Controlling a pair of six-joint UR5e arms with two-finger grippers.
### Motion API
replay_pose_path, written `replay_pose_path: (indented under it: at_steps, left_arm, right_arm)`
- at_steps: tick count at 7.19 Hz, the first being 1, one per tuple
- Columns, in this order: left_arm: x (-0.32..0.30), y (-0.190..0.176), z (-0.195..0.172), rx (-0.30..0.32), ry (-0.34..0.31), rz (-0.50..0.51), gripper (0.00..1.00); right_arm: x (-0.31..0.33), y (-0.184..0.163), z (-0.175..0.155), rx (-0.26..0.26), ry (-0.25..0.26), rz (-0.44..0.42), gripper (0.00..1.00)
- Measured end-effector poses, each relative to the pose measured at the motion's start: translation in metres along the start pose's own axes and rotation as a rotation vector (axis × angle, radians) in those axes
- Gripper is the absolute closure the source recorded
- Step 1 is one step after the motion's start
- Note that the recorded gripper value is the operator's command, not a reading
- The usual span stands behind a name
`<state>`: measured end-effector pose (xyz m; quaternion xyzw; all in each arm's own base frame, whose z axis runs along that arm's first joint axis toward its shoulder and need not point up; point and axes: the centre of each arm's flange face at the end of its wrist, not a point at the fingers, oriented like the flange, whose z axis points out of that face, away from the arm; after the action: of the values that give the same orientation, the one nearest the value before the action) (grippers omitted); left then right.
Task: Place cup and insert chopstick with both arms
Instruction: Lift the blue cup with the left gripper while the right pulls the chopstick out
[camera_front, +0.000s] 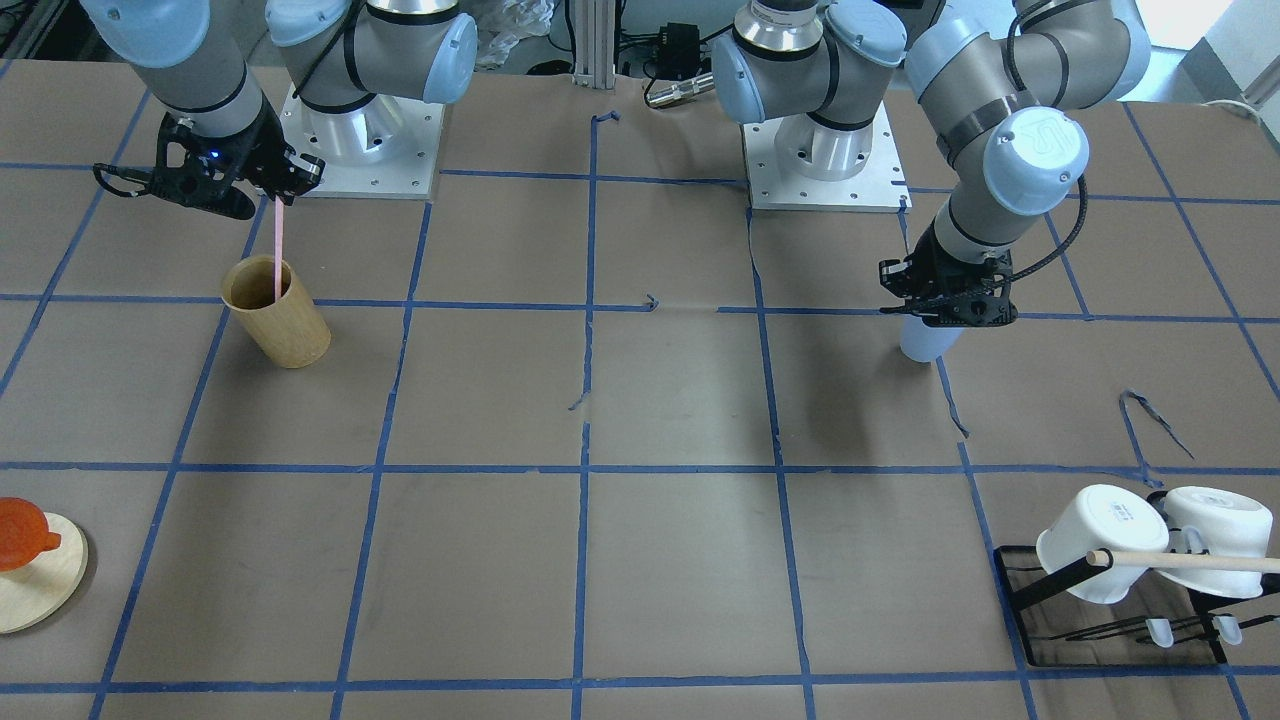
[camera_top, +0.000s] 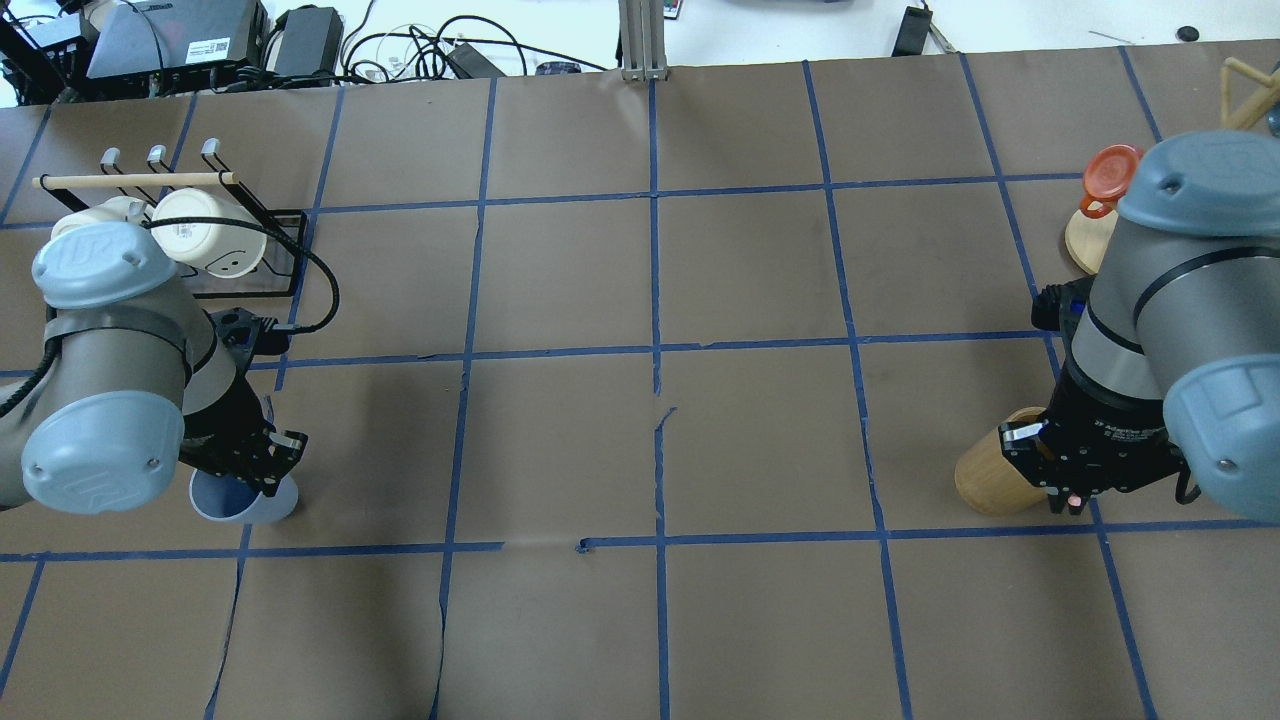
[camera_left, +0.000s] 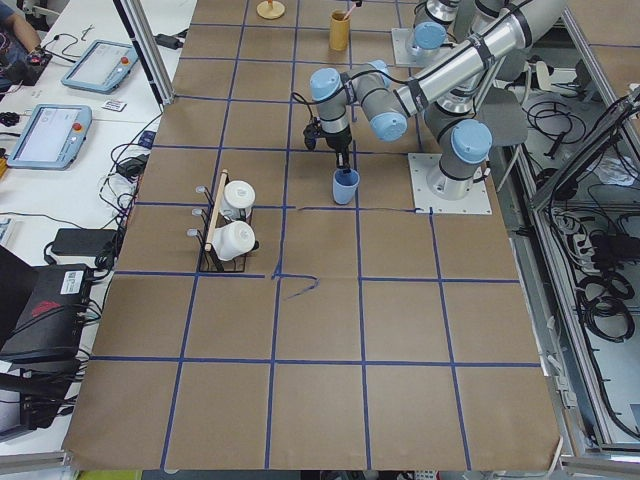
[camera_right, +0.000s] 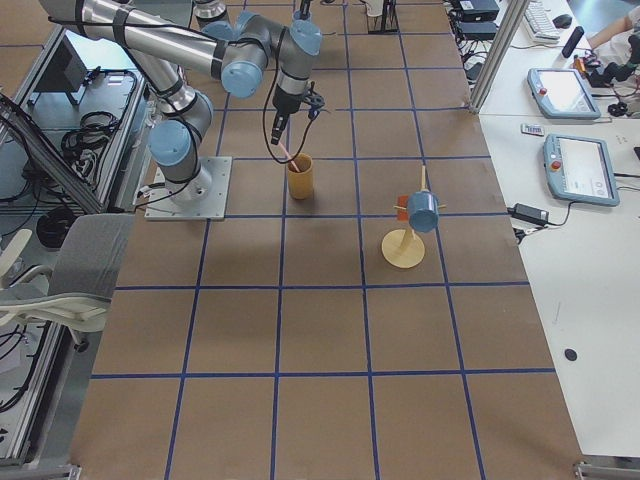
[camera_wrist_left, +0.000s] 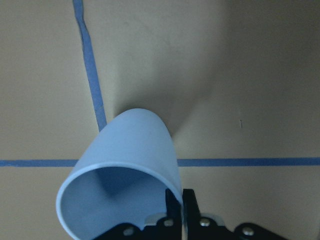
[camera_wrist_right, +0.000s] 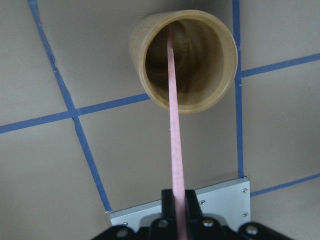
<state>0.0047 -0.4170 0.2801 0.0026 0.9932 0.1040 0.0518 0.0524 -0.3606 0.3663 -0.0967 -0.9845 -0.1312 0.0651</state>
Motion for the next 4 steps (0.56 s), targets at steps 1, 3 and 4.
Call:
replay_pose_path:
  at_steps: [1, 3, 4]
  left_arm:
    - [0.012, -0.008, -0.024, 0.015, 0.026, -0.044, 1.0]
    - [0.066, -0.021, -0.065, 0.029, 0.072, -0.146, 1.0]
    - [0.103, -0.024, -0.075, 0.039, 0.096, -0.202, 1.0]
  right_arm:
    - [0.0, -0.002, -0.014, 0.009, -0.018, -0.003, 1.0]
    - [0.004, -0.007, -0.043, -0.022, -0.021, -0.021, 1.0]
    - [0.005, -0.006, -0.051, -0.053, -0.02, -0.026, 1.0]
